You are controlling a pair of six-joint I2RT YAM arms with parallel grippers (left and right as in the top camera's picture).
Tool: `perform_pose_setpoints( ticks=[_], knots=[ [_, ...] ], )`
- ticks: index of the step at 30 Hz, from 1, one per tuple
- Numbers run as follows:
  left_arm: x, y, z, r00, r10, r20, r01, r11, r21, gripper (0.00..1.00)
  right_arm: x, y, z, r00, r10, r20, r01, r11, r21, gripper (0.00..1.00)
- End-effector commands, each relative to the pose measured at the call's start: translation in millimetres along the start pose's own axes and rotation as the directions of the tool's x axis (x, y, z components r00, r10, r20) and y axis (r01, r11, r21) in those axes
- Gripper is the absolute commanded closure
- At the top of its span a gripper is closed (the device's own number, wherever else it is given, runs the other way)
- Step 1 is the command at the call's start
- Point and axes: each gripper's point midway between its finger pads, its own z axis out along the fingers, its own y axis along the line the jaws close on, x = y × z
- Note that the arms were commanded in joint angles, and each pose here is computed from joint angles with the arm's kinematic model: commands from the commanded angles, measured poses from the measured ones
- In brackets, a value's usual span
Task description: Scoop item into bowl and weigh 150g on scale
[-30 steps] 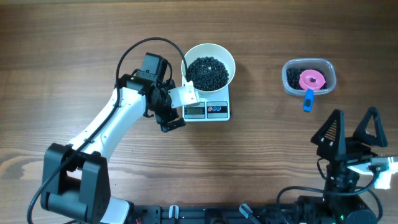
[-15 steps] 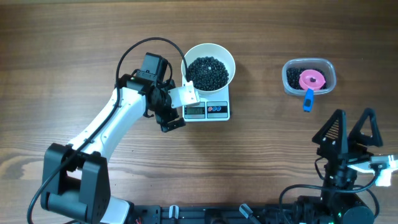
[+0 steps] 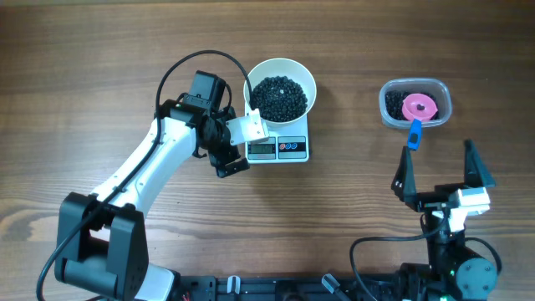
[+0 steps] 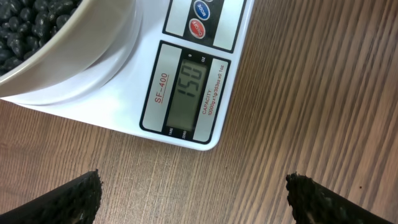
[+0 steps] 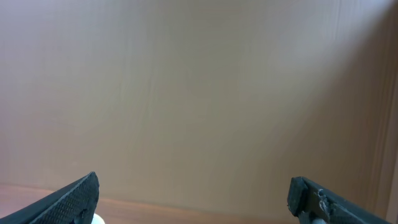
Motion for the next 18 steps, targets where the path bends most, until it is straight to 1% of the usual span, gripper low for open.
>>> perform_pose_setpoints(
  ticks=[1, 3, 4, 9, 11, 13, 18],
  knots=[
    [-1.0, -4.0, 3.6, 1.0, 0.015, 0.007, -0.016, 1.0, 0.02, 0.0, 32.7, -9.8, -3.2, 0.991, 0.12, -0.058, -0.116, 0.991, 0.072, 0.0],
    [-1.1, -4.0, 3.6, 1.0, 0.015, 0.007, -0.016, 1.0, 0.02, 0.0, 57.1, -12.6, -6.0, 0.977, 0.19, -0.096, -0.18, 0.978, 0.105, 0.0],
    [-1.1, -4.0, 3.6, 1.0, 0.015, 0.007, -0.016, 1.0, 0.02, 0.0, 60.5, -12.9, -6.4, 0.971, 0.215, -0.108, -0.203, 0.973, 0.113, 0.0],
    [-1.1, -4.0, 3.6, 1.0, 0.015, 0.007, -0.016, 1.0, 0.02, 0.0, 72.5, -12.1, -8.3, 0.962, 0.224, -0.155, -0.207, 0.971, 0.121, 0.0],
    [-1.0, -4.0, 3.6, 1.0, 0.015, 0.007, -0.016, 1.0, 0.02, 0.0, 94.5, -10.6, -13.2, 0.941, 0.238, -0.242, -0.209, 0.968, 0.137, 0.0],
    [-1.1, -4.0, 3.6, 1.0, 0.015, 0.007, -0.016, 1.0, 0.02, 0.0, 120.6, -8.4, -21.9, 0.904, 0.253, -0.346, -0.21, 0.965, 0.157, 0.0],
    [-1.1, -4.0, 3.6, 1.0, 0.015, 0.007, -0.016, 1.0, 0.02, 0.0, 120.5, -8.5, -21.9, 0.905, 0.245, -0.347, -0.203, 0.967, 0.155, 0.0]
  ],
)
